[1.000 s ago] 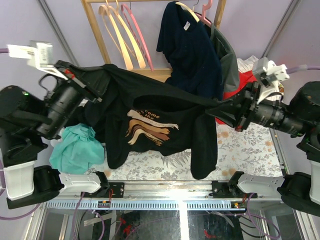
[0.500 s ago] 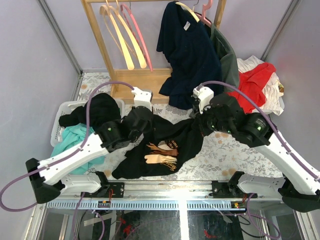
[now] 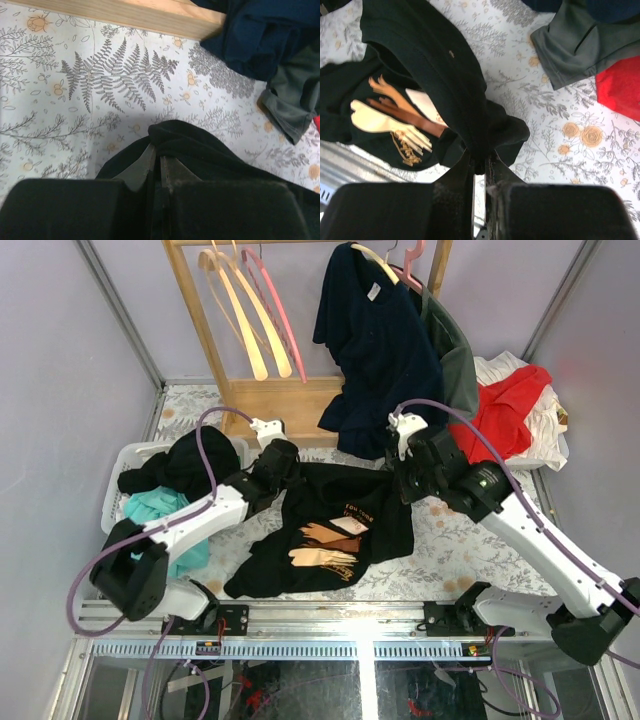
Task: Place the t-shirt on the hanger
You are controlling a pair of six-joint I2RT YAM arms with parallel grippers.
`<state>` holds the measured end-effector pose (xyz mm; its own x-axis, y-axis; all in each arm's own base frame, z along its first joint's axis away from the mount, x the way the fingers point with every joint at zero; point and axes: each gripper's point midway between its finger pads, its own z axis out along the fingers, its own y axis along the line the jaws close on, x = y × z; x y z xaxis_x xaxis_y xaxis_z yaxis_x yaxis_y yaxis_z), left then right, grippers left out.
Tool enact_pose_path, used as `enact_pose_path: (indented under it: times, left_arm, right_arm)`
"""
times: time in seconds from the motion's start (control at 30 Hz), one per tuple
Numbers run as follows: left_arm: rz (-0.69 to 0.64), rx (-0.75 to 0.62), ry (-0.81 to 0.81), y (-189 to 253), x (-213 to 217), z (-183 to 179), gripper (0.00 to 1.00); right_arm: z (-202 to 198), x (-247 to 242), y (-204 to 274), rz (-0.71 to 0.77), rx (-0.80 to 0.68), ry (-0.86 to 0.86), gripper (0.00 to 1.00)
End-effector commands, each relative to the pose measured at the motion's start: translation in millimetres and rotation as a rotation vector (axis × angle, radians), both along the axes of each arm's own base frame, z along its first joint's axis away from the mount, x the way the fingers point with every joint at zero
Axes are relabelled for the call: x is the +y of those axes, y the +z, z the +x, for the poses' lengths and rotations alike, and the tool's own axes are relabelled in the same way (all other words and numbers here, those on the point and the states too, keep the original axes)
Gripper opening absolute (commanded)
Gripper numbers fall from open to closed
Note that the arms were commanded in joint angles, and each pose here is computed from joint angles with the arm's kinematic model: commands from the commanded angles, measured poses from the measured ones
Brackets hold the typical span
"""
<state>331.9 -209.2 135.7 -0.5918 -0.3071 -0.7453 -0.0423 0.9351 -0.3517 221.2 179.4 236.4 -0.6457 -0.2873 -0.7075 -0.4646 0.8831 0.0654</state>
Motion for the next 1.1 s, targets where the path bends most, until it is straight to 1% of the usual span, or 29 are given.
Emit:
enact_pose_path:
  times: [0.0, 0.07, 0.13, 0.2, 0.23, 0.33, 0.37, 0.43, 0.53, 0.63, 0.73, 0.87, 1.07]
  left_arm:
    - [-0.143, -0.099, 0.024, 25.3, -18.4, 38.0, 0.00]
    - [-0.156, -0.108, 0.034, 24.1, -18.2, 39.2, 0.00]
    - [-0.143, -0.111, 0.052, 20.0, -14.4, 41.2, 0.03]
    - [-0.116, -0.107, 0.077, 11.5, -7.8, 45.9, 0.14]
    - [-0.110, -0.102, 0.086, 7.7, -4.0, 49.4, 0.17]
    - [-0.099, -0.073, 0.091, -2.4, 1.7, 58.0, 0.21]
    - [-0.097, -0.074, 0.096, -1.2, 3.3, 58.7, 0.25]
    - [-0.086, -0.092, 0.115, 3.2, 8.7, 60.1, 0.35]
    - [-0.052, -0.084, 0.139, 2.3, 17.7, 65.0, 0.39]
    - [-0.055, -0.082, 0.121, 10.4, 18.2, 66.6, 0.41]
    - [-0.091, -0.091, 0.071, 28.5, 13.0, 55.0, 0.45]
    - [-0.159, -0.091, -0.027, 51.7, -3.9, 26.1, 0.47]
    - [-0.226, -0.057, -0.149, 60.9, -40.6, -25.1, 0.50]
  right_arm:
    - [29.6, 14.2, 7.6, 0.054, -0.037, 0.008, 0.00]
    - [35.4, 17.3, 3.0, 0.051, -0.018, 0.003, 0.00]
    - [41.3, 18.8, -1.1, 0.054, -0.008, -0.004, 0.00]
    - [48.8, 19.0, -3.5, 0.055, -0.002, -0.024, 0.00]
    - [52.6, 18.3, -6.2, 0.050, 0.002, -0.035, 0.00]
    - [60.7, 17.2, -13.1, 0.051, 0.021, -0.059, 0.00]
    - [64.1, 16.0, -14.1, 0.050, 0.018, -0.069, 0.00]
    - [74.2, 10.9, -19.7, 0.033, 0.019, -0.098, 0.00]
    - [94.2, -1.3, -28.0, 0.006, 0.033, -0.161, 0.00]
    - [105.8, -5.1, -32.1, 0.005, 0.046, -0.186, 0.00]
    - [108.6, -4.8, -32.2, 0.009, 0.043, -0.190, 0.00]
    - [111.3, -5.5, -33.5, 0.007, 0.045, -0.193, 0.00]
    - [113.4, -4.1, -36.0, 0.010, 0.052, -0.189, 0.00]
